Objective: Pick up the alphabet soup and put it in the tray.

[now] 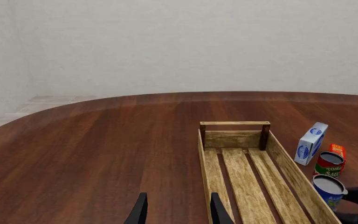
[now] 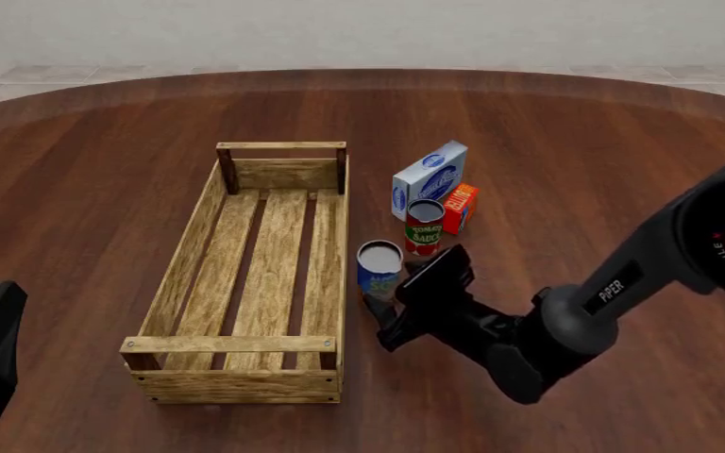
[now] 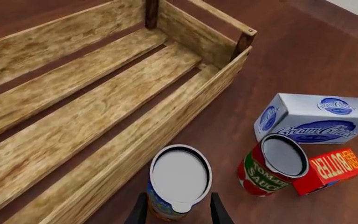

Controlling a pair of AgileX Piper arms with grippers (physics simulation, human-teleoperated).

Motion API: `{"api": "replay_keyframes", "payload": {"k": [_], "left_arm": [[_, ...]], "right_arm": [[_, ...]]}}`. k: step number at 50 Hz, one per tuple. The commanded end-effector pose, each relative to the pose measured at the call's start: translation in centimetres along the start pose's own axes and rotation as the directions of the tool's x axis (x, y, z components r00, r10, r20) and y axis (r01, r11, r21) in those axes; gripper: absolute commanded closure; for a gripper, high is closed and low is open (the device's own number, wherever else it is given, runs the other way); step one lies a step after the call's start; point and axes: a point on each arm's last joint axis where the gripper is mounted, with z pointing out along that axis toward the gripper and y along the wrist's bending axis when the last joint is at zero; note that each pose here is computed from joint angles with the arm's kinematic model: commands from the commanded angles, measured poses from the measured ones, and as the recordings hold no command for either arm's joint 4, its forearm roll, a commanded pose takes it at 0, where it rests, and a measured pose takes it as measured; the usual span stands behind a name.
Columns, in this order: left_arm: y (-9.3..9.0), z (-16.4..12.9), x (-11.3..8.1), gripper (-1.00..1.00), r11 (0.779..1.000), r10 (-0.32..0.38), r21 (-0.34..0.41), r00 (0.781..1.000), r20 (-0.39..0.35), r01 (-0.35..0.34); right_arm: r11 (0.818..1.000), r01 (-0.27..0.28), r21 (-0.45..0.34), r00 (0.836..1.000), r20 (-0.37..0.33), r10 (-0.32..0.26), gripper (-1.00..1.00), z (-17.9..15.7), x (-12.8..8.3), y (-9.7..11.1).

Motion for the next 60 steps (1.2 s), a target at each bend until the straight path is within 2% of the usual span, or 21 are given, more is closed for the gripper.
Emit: {"api": "replay_keyframes", "payload": {"k": [1, 2, 22, 34, 46, 60], "left_arm": [[0.0, 0.0, 0.0, -1.00, 1.000, 0.000, 0.000, 1.000, 0.000, 0.000], [0.0, 0.0, 0.0, -1.00, 1.000, 0.000, 0.000, 1.000, 0.000, 0.000], [0.0, 0.0, 0.0, -1.00, 1.000, 0.000, 0.000, 1.000, 0.000, 0.000], [0.0, 0.0, 0.0, -1.00, 1.000, 0.000, 0.000, 1.000, 0.000, 0.000], [0.0, 0.0, 0.0, -1.00, 1.000, 0.000, 0.000, 1.000, 0.000, 0.000], [0.0, 0.0, 0.0, -1.00, 1.000, 0.000, 0.000, 1.000, 0.000, 0.000]], "right_arm": [[1.000, -0.003, 0.021, 1.000, 0.000, 0.003, -1.00, 0.9, 0.3, -0.6], [1.000, -0.003, 0.022, 1.000, 0.005, 0.003, 1.00, 0.9, 0.2, -0.6], [1.000, 0.001, 0.014, 1.000, 0.030, -0.001, 1.00, -1.0, -0.4, -0.2], [1.000, 0.017, 0.023, 0.997, 0.076, -0.019, 1.00, -3.5, -2.5, -0.5], [1.000, 0.022, 0.022, 0.990, 0.139, -0.025, 1.00, -7.0, -5.9, -0.7], [0.999, 0.047, 0.026, 0.984, 0.172, -0.051, 1.00, -8.6, -8.1, -0.9]]}}
